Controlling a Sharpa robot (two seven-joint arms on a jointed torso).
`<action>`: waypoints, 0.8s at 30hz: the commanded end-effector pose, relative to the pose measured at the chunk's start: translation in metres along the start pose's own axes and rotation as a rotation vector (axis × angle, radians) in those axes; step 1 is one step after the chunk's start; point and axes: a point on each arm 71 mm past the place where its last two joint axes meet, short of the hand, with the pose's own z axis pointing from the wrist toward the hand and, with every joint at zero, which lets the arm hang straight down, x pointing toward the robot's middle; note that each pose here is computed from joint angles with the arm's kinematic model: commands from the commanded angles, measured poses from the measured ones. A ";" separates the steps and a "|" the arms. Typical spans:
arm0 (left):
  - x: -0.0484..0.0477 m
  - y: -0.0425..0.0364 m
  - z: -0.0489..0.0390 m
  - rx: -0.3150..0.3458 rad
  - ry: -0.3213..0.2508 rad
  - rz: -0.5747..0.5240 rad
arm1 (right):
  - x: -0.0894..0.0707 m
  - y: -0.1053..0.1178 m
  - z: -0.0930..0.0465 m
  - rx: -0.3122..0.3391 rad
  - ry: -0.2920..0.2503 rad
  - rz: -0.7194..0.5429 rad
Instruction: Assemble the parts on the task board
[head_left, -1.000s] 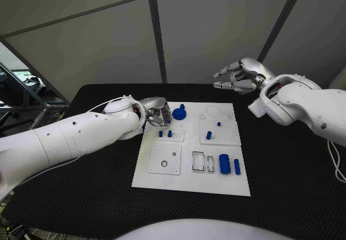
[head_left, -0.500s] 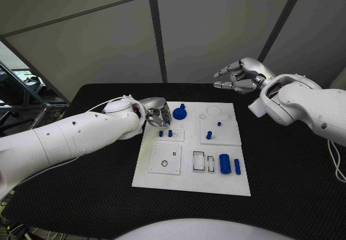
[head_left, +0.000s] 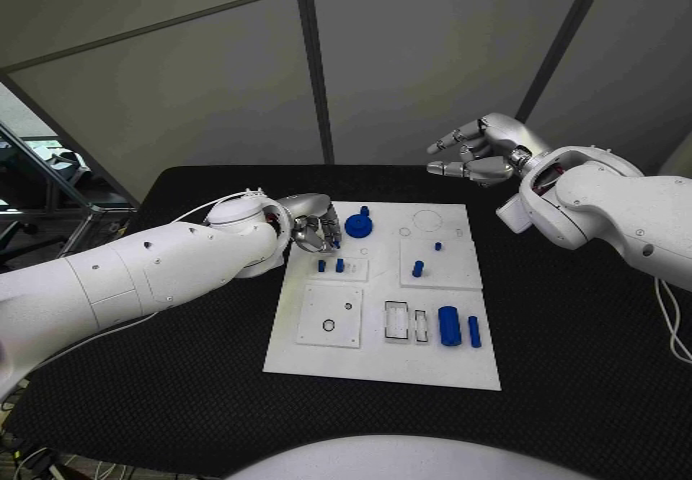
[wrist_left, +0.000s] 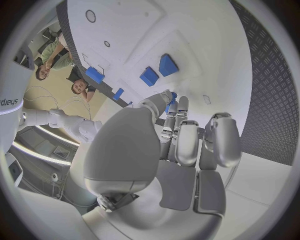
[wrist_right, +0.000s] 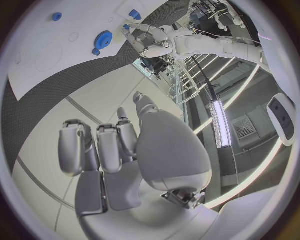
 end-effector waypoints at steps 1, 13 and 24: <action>0.0015 0.0002 0.0003 -0.007 0.021 0.007 | -0.001 0.001 0.000 -0.010 0.001 0.002; 0.0005 0.0058 -0.0012 -0.024 0.015 0.007 | -0.001 0.001 0.000 -0.006 -0.001 0.001; -0.0054 0.0183 -0.0061 -0.047 -0.022 -0.013 | -0.004 -0.006 -0.003 0.039 0.022 -0.085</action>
